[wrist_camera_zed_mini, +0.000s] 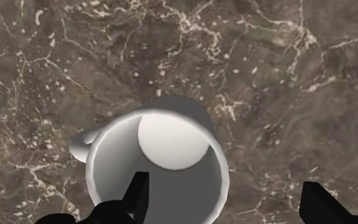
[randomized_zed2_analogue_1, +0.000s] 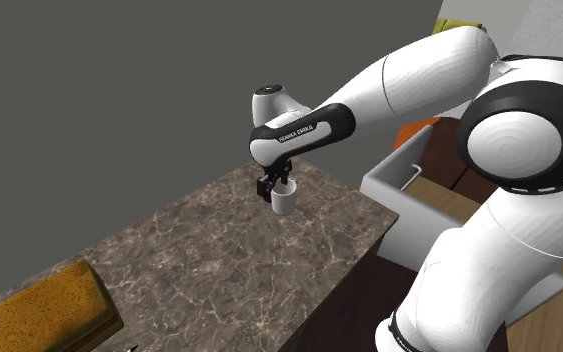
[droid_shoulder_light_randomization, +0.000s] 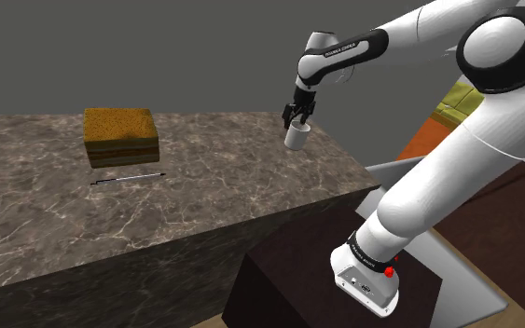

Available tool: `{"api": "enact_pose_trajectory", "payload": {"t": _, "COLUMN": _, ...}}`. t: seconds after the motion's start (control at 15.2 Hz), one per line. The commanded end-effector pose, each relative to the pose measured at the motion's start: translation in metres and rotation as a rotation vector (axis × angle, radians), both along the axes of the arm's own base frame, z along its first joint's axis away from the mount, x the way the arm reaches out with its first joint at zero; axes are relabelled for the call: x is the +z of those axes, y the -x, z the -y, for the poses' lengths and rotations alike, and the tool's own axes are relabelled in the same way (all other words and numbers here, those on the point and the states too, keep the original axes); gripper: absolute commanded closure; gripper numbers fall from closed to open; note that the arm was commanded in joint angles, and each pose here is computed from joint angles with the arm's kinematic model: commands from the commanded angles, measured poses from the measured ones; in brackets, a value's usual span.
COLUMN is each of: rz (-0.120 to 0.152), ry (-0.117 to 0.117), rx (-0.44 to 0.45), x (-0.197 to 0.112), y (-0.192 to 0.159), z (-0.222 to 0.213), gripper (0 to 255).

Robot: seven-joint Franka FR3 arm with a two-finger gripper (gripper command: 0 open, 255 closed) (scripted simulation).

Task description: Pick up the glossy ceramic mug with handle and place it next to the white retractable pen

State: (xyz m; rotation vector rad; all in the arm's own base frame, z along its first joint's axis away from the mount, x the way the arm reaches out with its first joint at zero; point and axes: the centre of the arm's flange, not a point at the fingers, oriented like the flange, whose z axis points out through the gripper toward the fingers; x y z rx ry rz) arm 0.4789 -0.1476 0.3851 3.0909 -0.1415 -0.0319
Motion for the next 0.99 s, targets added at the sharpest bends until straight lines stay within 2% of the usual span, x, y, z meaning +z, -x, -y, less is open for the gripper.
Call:
{"api": "enact_pose_trajectory", "payload": {"t": 0.0, "rz": 0.002, "ry": 0.001, "rx": 0.0, "x": -0.013, "y": -0.001, "z": 0.001, "gripper": 0}}
{"api": "enact_pose_trajectory", "payload": {"t": 0.33, "rz": 0.002, "ry": 0.001, "rx": 0.0, "x": -0.037, "y": 0.0, "z": 0.002, "gripper": 0}}
{"api": "enact_pose_trajectory", "payload": {"t": 0.79, "rz": 0.002, "ry": 0.001, "rx": 0.0, "x": -0.037, "y": 0.0, "z": 0.002, "gripper": 0}}
{"api": "enact_pose_trajectory", "payload": {"t": 0.86, "rz": 0.002, "ry": 0.001, "rx": 0.0, "x": -0.037, "y": 0.0, "z": 0.002, "gripper": 255}}
{"api": "enact_pose_trajectory", "payload": {"t": 0.92, "rz": 0.002, "ry": 0.001, "rx": 0.0, "x": -0.037, "y": 0.0, "z": 0.002, "gripper": 255}}
